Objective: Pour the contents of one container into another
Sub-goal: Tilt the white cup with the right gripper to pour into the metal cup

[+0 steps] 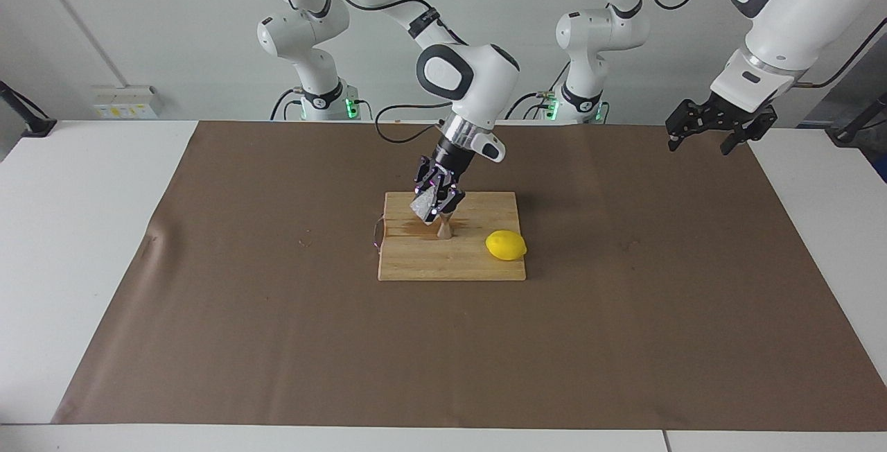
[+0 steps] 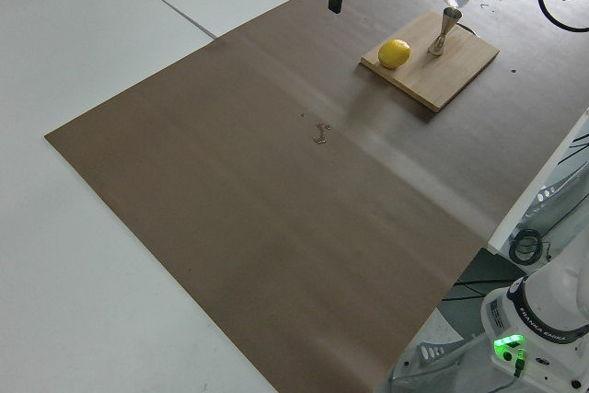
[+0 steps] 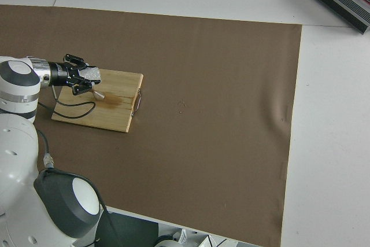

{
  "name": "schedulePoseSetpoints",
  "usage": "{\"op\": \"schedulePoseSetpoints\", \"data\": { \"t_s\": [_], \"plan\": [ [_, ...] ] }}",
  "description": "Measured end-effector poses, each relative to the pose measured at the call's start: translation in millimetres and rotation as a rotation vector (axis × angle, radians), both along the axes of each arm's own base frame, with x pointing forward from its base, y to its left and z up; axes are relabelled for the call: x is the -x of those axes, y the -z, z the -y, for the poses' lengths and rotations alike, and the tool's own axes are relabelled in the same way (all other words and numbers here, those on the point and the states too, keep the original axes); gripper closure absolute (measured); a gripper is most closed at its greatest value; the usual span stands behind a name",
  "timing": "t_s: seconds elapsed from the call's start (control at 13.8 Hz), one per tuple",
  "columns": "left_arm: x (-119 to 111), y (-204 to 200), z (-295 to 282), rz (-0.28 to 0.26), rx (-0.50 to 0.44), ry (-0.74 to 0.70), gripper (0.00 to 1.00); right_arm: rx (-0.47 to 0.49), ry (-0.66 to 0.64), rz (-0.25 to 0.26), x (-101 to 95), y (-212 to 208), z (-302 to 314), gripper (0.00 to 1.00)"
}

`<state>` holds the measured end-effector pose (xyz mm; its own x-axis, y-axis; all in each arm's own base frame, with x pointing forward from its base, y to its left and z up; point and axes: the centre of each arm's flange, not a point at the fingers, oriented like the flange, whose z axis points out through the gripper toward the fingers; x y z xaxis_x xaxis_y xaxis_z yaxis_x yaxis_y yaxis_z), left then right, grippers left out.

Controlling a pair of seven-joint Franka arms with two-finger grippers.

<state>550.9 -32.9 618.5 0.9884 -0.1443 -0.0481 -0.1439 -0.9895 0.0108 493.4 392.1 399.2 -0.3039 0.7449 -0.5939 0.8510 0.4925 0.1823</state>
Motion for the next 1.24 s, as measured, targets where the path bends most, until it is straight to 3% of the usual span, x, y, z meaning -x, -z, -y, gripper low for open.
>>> {"op": "schedulePoseSetpoints", "data": {
  "t_s": [0.73, 1.24],
  "plan": [
    [0, 0, 0, -0.001, 0.000, 0.000, 0.00, 0.012, 0.006, 0.005, 2.0, -11, -4, 0.50],
    [0, 1, 0, -0.003, 0.000, 0.000, 0.00, -0.092, 0.074, -0.033, -1.8, -30, 2, 0.50]
  ]
}}
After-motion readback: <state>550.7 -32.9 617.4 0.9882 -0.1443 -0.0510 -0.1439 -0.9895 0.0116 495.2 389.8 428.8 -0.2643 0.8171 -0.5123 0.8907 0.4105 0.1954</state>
